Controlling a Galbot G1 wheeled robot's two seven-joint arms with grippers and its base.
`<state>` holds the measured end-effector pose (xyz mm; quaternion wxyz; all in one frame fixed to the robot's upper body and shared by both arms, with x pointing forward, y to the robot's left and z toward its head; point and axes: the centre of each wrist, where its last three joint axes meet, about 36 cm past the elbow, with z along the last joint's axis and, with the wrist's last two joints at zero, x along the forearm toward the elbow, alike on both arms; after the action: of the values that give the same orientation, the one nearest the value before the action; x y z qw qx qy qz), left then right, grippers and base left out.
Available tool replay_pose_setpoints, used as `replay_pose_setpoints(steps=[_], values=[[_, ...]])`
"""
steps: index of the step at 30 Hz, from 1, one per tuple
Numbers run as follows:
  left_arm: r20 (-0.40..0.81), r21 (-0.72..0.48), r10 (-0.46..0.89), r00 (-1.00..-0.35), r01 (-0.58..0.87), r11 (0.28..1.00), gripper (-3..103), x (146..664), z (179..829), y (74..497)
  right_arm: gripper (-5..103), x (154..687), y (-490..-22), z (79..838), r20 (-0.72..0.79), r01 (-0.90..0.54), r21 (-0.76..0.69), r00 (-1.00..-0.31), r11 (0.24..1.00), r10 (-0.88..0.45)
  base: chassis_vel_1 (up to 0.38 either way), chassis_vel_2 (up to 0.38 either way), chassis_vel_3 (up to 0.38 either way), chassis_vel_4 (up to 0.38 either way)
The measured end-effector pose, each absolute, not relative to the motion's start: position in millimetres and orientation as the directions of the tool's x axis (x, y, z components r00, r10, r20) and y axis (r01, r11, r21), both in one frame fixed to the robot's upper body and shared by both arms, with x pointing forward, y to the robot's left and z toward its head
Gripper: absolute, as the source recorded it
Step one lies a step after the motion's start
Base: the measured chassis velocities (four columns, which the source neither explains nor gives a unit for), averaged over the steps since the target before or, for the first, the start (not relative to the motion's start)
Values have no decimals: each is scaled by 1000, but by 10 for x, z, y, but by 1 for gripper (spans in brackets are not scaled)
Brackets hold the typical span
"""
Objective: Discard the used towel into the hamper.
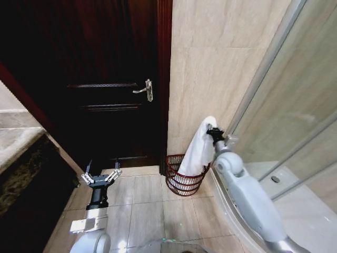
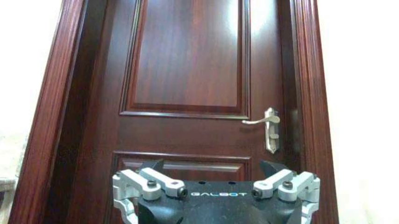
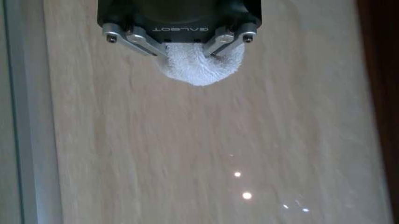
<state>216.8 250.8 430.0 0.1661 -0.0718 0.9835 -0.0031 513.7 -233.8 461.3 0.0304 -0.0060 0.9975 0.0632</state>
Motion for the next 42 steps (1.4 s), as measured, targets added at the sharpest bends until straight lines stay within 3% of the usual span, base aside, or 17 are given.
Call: replay_pose_setpoints(steps=[20,35,42], values=[[-331,-23,-136,-934,-136,990,100,2164,4283,2495,5,5017,-2081,3491,96,49,207,-995,977,29,0,0,0,0],[-342,-27,-136,-930,-135,990,100,2160,4299,2498,5,5108,-2107,4169,-14,19,206,-1000,978,22,0,0,0,0],[-356,-31,-136,-925,-133,991,100,2169,4404,2495,5,5351,-2200,4251,97,2,240,-995,971,-22,0,0,0,0]])
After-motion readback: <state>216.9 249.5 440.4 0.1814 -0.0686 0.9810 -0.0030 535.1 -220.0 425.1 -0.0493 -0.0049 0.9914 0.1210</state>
